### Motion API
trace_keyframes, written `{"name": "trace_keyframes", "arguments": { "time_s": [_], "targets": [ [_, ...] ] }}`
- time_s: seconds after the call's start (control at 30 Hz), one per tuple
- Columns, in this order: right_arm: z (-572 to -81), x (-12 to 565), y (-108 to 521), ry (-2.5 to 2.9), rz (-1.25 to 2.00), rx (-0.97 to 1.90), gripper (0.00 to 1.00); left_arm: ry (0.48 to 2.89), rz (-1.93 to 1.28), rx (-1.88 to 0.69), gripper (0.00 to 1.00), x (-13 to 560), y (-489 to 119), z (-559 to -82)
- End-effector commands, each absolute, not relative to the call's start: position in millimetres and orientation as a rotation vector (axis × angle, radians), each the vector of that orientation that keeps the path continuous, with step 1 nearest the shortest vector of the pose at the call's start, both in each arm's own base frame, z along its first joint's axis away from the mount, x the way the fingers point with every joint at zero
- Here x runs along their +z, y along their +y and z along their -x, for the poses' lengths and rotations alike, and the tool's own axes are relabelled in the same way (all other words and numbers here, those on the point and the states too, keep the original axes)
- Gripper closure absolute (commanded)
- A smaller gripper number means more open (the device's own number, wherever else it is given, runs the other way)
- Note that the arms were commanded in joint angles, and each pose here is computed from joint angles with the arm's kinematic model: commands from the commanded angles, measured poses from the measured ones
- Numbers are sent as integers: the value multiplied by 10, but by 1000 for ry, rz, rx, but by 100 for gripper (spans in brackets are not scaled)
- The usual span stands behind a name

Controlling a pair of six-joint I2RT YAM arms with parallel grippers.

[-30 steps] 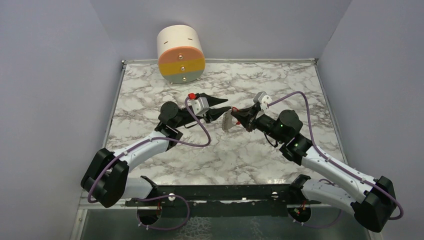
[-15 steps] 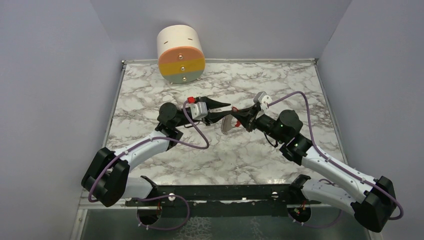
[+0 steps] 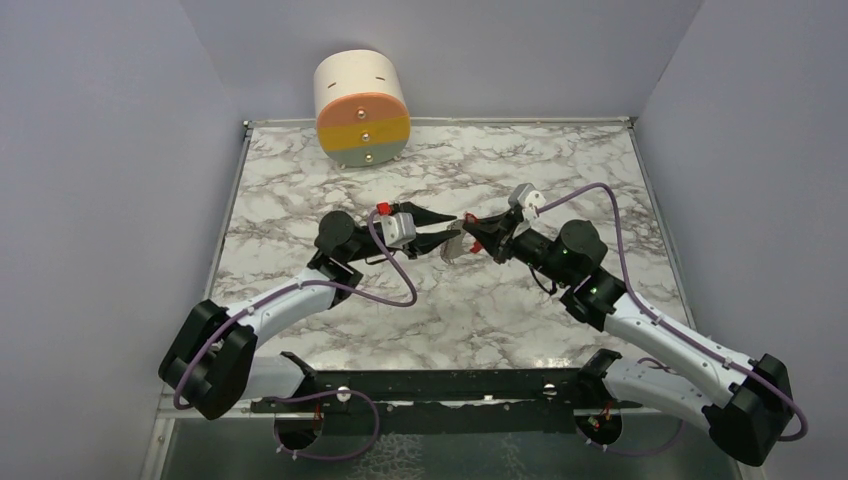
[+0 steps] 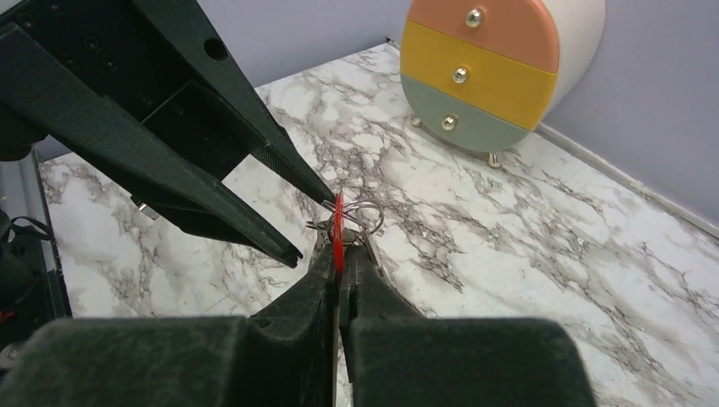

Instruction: Remove the keys from the keyring

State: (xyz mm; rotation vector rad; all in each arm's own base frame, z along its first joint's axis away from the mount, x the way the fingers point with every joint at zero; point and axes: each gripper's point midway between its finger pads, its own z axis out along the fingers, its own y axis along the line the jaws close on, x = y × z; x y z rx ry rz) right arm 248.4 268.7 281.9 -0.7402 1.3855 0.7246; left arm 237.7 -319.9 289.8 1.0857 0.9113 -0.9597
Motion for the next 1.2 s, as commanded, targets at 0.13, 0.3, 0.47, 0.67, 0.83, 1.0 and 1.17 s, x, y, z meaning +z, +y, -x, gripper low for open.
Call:
{"name": "trace_keyframes", "arguments": {
  "time_s": [0.13, 0.3, 0.47, 0.67, 0.83, 1.0, 1.17],
  "targets": [
    [-2470, 3079, 2655, 1316, 726, 712, 99, 931, -1008, -733, 67, 3030, -3018, -2629],
    [-2431, 3122, 2661, 1302, 741, 724, 99, 926, -1013, -678, 65, 3087, -3008, -2724],
    [-2326, 3200, 2666, 1272, 786, 742, 99, 928, -973, -593, 65, 3204, -2919, -2873],
    [-2140, 3269, 2738, 1224, 882, 807, 99, 913, -961, -570, 65, 3323, -2921, -2973],
    [-1997, 3308, 2794, 1192, 961, 857, 99, 920, -942, -537, 65, 3341, -2869, -3032],
    [-1872, 3363, 2811, 1154, 1020, 889, 99, 912, -945, -526, 65, 3358, -2775, -3015],
    [-1762, 3362, 2835, 1123, 1071, 927, 99, 857, -1011, -596, 66, 3380, -2704, -2791]
  ]
}}
